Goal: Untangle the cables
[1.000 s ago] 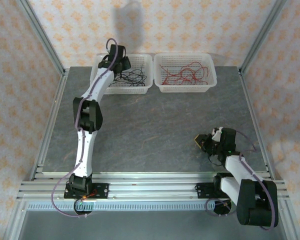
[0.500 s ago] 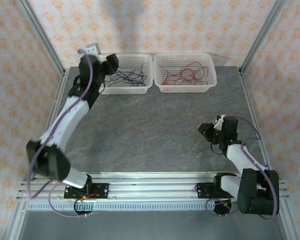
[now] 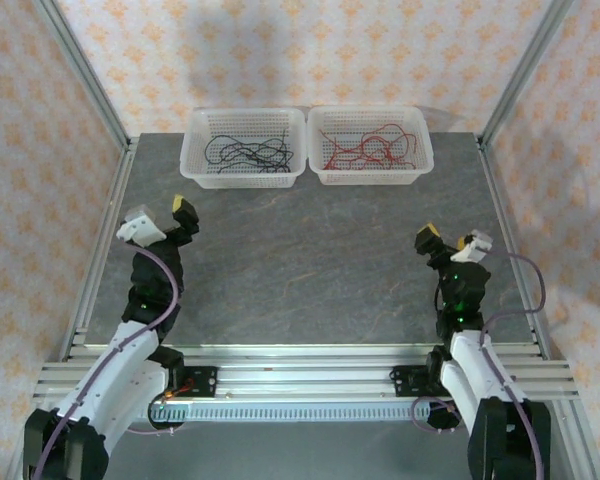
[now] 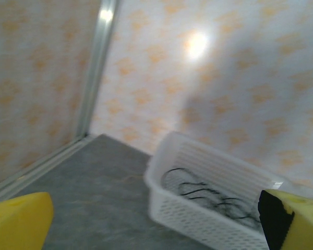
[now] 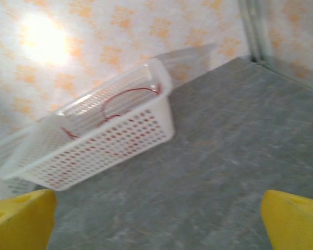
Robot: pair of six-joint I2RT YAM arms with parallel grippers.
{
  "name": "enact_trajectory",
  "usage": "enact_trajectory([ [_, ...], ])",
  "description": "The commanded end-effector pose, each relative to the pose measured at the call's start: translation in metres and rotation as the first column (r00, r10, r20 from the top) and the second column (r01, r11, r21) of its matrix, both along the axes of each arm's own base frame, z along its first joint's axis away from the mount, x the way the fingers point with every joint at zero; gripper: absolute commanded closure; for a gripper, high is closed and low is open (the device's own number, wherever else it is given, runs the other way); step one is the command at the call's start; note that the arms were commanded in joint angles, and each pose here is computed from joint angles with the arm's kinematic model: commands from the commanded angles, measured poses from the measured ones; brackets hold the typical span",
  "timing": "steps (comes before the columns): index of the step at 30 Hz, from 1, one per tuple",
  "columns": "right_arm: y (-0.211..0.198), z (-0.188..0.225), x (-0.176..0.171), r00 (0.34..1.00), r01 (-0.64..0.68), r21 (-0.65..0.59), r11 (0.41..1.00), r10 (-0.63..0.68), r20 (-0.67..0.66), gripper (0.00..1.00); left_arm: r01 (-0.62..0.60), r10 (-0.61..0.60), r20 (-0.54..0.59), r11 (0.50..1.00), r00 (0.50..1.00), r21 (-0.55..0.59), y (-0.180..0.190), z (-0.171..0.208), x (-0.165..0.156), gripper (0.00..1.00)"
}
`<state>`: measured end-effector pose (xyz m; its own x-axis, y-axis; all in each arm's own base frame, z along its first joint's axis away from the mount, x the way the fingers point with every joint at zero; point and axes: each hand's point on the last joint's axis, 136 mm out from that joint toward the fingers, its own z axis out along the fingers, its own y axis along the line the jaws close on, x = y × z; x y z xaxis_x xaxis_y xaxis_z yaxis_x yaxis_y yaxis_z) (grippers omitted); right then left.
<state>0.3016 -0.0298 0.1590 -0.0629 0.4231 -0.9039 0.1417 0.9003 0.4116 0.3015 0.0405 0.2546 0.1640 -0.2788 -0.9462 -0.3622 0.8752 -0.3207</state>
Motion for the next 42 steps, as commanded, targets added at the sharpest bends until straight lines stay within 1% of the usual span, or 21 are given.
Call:
enact_trajectory([
  [1, -0.018, 0.017, 0.003, 0.993, 0.095, -0.095, 0.991, -0.087, 0.083, 0.00, -0.224, 0.227, -0.042, 0.973, 0.973, 0.058, 0.034, -0.046, -0.022, 0.01],
  [5, -0.012, 0.003, 0.007, 0.995, 0.066, -0.105, 0.992, -0.058, 0.076, 0.00, -0.227, 0.233, -0.032, 0.966, 0.972, 0.125, 0.036, -0.082, -0.032, 0.01],
  [6, -0.011, 0.001, 0.008, 0.996, 0.060, -0.112, 0.992, -0.052, 0.073, 0.00, -0.243, 0.250, -0.034, 0.959, 0.968, 0.147, 0.038, -0.084, -0.031, 0.01],
  [7, -0.010, -0.002, 0.010, 0.996, 0.058, -0.114, 0.992, -0.050, 0.072, 0.00, -0.247, 0.250, 0.002, 0.955, 0.968, 0.162, 0.037, -0.078, -0.030, 0.01],
  [9, -0.007, -0.002, 0.014, 0.996, 0.046, -0.115, 0.992, -0.038, 0.076, 0.00, -0.212, 0.209, 0.036, 0.961, 0.977, 0.180, 0.031, -0.074, -0.020, 0.01],
  [10, -0.005, -0.001, 0.016, 0.996, 0.039, -0.124, 0.992, -0.028, 0.085, 0.00, -0.198, 0.196, 0.024, 0.966, 0.980, 0.168, 0.030, -0.082, -0.012, 0.00],
  [11, -0.005, 0.001, 0.017, 0.995, 0.038, -0.127, 0.991, -0.025, 0.100, 0.00, -0.192, 0.190, 0.031, 0.960, 0.981, 0.205, 0.026, -0.079, -0.005, 0.00],
  [13, -0.006, 0.001, 0.020, 0.994, 0.047, -0.128, 0.991, -0.033, 0.108, 0.00, -0.125, 0.141, -0.050, 0.961, 0.989, 0.245, 0.012, -0.089, 0.011, 0.00],
  [14, -0.006, 0.002, 0.023, 0.994, 0.045, -0.141, 0.989, -0.029, 0.109, 0.00, -0.079, 0.104, -0.091, 0.966, 0.990, 0.246, 0.008, -0.093, 0.021, 0.00],
  [17, -0.006, -0.004, 0.031, 0.995, 0.037, -0.176, 0.984, -0.021, 0.095, 0.00, -0.012, 0.035, -0.115, 0.980, 0.993, 0.196, 0.014, -0.105, 0.034, 0.00],
  [19, -0.002, -0.015, 0.037, 0.996, 0.011, -0.183, 0.983, 0.004, 0.084, 0.00, -0.020, 0.038, -0.097, 0.983, 0.995, 0.181, 0.023, -0.106, 0.041, 0.00],
  [21, 0.009, -0.018, 0.048, 0.995, -0.042, -0.209, 0.977, 0.060, 0.081, 0.00, 0.003, 0.024, -0.187, 0.989, 0.982, 0.147, 0.024, -0.118, 0.052, 0.00],
  [22, 0.011, -0.025, 0.058, 0.997, -0.062, -0.214, 0.975, 0.070, 0.027, 0.00, 0.000, 0.029, -0.195, 0.989, 0.980, 0.150, 0.026, -0.120, 0.054, 0.00],
  [23, 0.011, -0.037, 0.073, 0.996, -0.073, -0.223, 0.972, 0.059, -0.065, 0.00, 0.006, 0.021, -0.167, 0.987, 0.986, 0.159, 0.025, -0.116, 0.052, 0.00],
  [24, 0.013, -0.037, 0.076, 0.998, -0.047, -0.247, 0.968, 0.033, -0.061, 0.00, 0.001, 0.023, -0.149, 0.987, 0.989, 0.162, 0.025, -0.113, 0.052, 0.00],
  [25, 0.013, -0.033, 0.074, 0.999, -0.030, -0.249, 0.968, 0.020, -0.040, 0.00, 0.007, 0.020, -0.173, 0.988, 0.985, 0.154, 0.025, -0.117, 0.053, 0.00],
  [26, 0.013, -0.036, 0.075, 0.998, -0.039, -0.249, 0.968, 0.023, -0.067, 0.00, 0.007, 0.022, -0.185, 0.988, 0.982, 0.152, 0.025, -0.119, 0.053, 0.00],
  [28, 0.013, -0.034, 0.074, 0.998, -0.036, -0.250, 0.967, 0.024, -0.050, 0.00, 0.004, 0.024, -0.167, 0.987, 0.986, 0.163, 0.025, -0.117, 0.052, 0.00],
  [30, 0.013, -0.035, 0.073, 0.998, -0.038, -0.251, 0.967, 0.024, -0.057, 0.00, 0.015, 0.014, -0.180, 0.987, 0.984, 0.162, 0.023, -0.117, 0.054, 0.01],
  [34, 0.013, -0.035, 0.074, 0.998, -0.037, -0.252, 0.967, 0.023, -0.058, 0.00, 0.106, -0.067, -0.205, 0.977, 0.976, 0.185, 0.009, -0.119, 0.063, 0.01],
  [42, 0.013, -0.035, 0.073, 0.998, -0.036, -0.252, 0.967, 0.023, -0.057, 0.00, 0.130, -0.091, -0.211, 0.976, 0.973, 0.177, 0.008, -0.120, 0.066, 0.00],
])
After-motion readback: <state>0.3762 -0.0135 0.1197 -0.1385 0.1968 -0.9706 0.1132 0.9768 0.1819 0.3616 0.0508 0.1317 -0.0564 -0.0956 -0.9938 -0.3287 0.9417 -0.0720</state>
